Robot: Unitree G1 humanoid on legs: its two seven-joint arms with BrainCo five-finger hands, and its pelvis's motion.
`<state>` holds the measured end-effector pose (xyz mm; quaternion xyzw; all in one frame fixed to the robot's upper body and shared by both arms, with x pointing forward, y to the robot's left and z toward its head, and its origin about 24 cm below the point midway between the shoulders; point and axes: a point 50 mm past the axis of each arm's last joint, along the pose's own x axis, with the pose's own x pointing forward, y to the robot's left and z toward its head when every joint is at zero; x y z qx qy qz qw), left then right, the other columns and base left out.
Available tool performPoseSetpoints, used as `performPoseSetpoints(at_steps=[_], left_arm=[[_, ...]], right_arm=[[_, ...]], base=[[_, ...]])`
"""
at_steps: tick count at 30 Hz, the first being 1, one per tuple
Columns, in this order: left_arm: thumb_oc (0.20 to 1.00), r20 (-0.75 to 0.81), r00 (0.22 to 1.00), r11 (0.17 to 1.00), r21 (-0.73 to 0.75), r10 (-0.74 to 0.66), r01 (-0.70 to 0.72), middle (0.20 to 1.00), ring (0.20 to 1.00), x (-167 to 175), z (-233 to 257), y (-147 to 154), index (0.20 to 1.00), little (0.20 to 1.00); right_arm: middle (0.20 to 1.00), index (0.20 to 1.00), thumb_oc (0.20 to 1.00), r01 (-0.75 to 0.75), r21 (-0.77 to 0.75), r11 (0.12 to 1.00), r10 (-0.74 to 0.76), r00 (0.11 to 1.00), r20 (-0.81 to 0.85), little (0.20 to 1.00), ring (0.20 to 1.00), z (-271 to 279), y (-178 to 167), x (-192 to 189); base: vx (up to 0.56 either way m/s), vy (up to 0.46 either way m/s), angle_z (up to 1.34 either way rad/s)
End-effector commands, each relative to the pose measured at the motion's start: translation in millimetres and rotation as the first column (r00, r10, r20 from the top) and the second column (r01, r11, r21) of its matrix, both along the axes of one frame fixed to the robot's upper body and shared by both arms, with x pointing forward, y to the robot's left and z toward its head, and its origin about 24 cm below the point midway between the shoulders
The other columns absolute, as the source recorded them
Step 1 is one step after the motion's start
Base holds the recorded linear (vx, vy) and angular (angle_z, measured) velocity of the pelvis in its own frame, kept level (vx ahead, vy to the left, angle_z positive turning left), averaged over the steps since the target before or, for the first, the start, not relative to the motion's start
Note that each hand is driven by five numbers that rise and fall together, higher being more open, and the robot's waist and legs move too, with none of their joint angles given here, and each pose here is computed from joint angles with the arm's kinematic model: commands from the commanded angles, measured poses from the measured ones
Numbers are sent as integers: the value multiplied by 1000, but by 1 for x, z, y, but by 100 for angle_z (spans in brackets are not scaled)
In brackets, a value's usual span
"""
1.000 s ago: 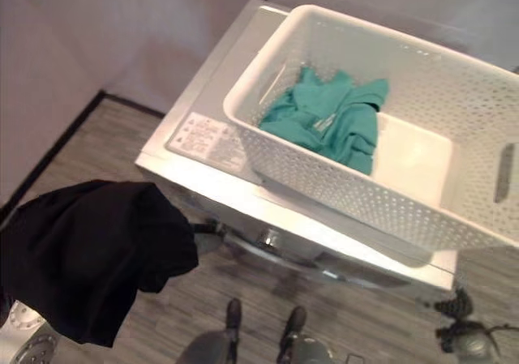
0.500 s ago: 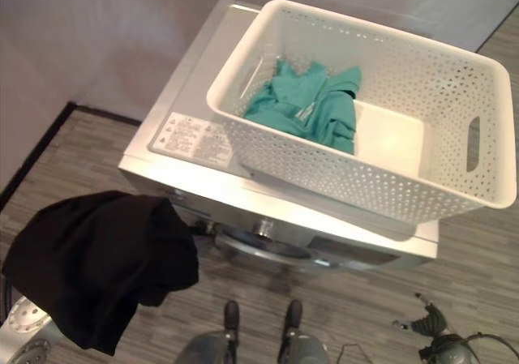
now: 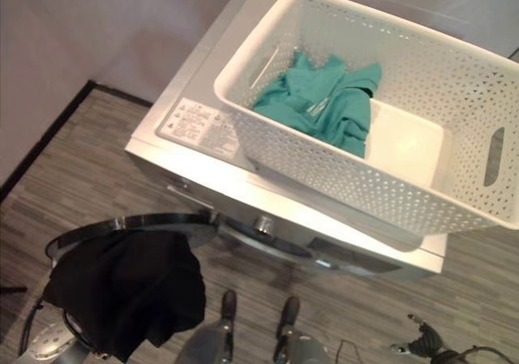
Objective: Grab the laundry basket,head to the washer,open it,put in the laundry and shut it.
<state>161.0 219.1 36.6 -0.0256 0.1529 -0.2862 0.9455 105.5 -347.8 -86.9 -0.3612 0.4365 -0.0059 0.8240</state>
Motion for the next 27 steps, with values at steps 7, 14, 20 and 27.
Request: performPoseSetpoints(at_steps=[7,14,20,27], left_arm=[[200,217,973,997,32,-79,74,200,200,26,36,-10,200,200],[200,227,974,1000,16,-6,2,200,200,23,35,-1,200,200],[200,239,971,1000,15,-6,2,200,200,27,33,-4,200,200],[200,157,988,1000,-27,1,3,200,200,16,18,-11,200,200]], right_arm=[[1000,1000,1000,-134,-10,991,133,967,219,1000,1000,27,23,53],[1000,1000,1000,-208,-14,978,208,971,121,1000,1000,13,31,36],[1000,1000,1000,-195,-14,981,195,979,53,1000,1000,5,25,24],[1000,1000,1000,-185,-24,982,186,982,36,1000,1000,7,17,17]], base=[[-64,189,-41],[-24,17,-65],[-88,-203,-18],[-11,-194,36]])
